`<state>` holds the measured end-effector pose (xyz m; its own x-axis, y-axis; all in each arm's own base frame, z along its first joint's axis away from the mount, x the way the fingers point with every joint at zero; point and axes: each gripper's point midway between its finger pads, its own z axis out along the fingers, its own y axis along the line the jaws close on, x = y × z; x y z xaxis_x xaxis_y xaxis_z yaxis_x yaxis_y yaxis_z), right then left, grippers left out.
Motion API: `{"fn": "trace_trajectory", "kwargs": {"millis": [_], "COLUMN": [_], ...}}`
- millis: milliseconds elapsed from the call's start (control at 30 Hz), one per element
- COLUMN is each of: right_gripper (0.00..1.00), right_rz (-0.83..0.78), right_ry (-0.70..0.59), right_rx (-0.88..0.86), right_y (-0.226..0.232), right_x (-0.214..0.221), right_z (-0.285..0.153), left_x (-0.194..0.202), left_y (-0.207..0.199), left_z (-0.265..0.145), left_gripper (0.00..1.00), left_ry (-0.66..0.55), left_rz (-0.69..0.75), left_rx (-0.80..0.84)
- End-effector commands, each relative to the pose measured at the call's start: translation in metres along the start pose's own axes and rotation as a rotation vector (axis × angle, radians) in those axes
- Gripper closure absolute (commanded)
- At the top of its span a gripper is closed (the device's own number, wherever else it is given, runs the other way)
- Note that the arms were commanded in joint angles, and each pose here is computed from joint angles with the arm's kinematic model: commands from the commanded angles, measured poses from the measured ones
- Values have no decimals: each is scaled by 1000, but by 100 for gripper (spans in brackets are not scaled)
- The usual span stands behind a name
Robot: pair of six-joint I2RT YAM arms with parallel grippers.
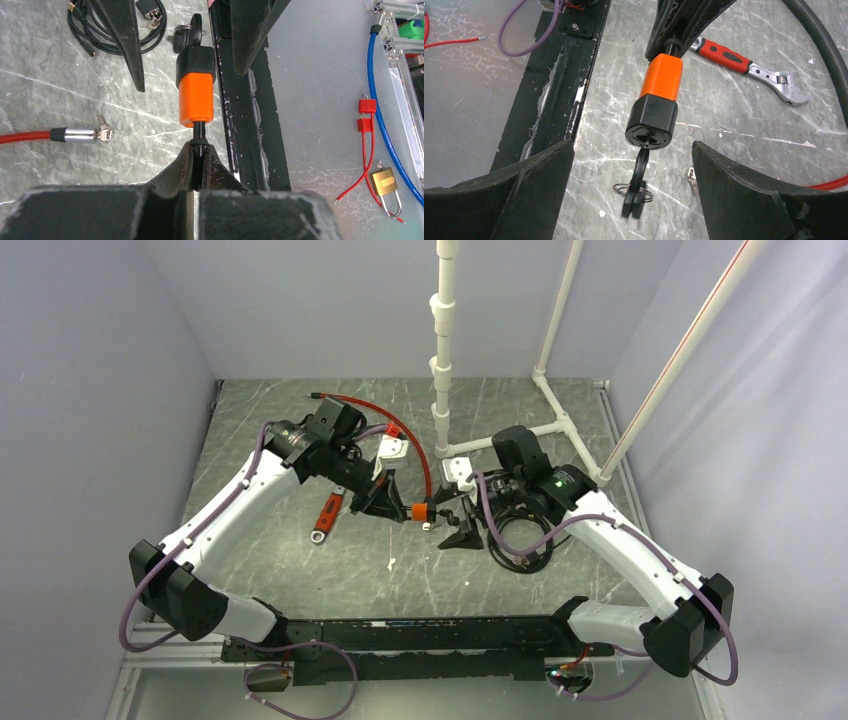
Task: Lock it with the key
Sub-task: Pick up the lock from the center of the board.
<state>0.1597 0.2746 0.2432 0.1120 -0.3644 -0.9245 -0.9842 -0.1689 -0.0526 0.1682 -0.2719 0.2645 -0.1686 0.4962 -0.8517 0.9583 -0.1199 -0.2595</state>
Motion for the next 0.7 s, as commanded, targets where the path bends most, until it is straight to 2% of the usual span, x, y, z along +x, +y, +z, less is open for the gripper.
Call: {"fn": "trace_trajectory", "kwargs": {"millis": [0, 267, 667], "right_gripper": [11, 25, 49], "right_rz": [-86, -55, -32], "right_ry": [-30, -48, -27], "right_rx": [4, 26, 61], "right_y": [-8, -14, -17], "right_x": [-23, -35, -30], "right_z": [-1, 7, 12], "left_x": [-23, -20, -15], "left_y": [-18, -9, -5], "left_z": [-9, -7, -5], "left_gripper": [100, 100, 100], "left_ry": [-78, -58, -33], "left_rz": [121, 109, 76], "left_rx": [36, 3, 4]}}
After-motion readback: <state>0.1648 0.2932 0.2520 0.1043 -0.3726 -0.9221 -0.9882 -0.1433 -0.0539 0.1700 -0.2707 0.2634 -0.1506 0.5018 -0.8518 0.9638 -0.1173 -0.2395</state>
